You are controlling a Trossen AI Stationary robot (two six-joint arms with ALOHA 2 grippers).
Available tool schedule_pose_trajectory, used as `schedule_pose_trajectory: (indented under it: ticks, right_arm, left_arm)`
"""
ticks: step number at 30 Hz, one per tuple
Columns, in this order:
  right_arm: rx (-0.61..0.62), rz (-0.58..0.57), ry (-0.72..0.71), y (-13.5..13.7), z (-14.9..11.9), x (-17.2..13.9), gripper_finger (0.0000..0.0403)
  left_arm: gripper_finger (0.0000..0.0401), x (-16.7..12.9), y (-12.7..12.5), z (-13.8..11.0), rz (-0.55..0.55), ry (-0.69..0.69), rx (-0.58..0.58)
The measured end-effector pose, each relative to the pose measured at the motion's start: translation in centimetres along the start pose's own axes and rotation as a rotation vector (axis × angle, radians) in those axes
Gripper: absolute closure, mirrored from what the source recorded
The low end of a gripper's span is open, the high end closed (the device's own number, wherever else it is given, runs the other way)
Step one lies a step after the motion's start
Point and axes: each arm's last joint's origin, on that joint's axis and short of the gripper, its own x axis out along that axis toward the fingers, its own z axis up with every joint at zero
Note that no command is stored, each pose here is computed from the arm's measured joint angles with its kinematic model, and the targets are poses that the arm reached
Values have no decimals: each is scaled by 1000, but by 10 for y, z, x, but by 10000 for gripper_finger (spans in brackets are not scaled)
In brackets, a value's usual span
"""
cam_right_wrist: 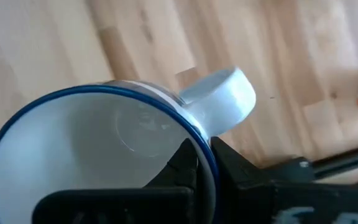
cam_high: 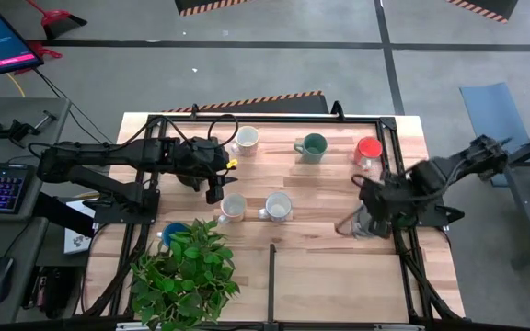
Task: Place coffee mugs
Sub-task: Put the blue patterned mug on the shelf
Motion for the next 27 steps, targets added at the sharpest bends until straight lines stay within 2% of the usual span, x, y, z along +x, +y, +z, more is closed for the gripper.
schedule_pose_trajectory:
  ticks: [5,12,17,27]
  right_arm:
    - [14,22,-57,21,-18,15,402]
    - [128,23,59,35,-48,42,403]
    - [185,57,81,43,-63,51,403]
    - [213,40,142,47,-90,63,403]
  left_arm:
    - [249,0,0,3,18,-29,-4]
    - [249,0,0,4,18,-46,-6]
    - [249,0,0,5,18,-49,-6]
    - [249,0,0,6,17,-64,-9]
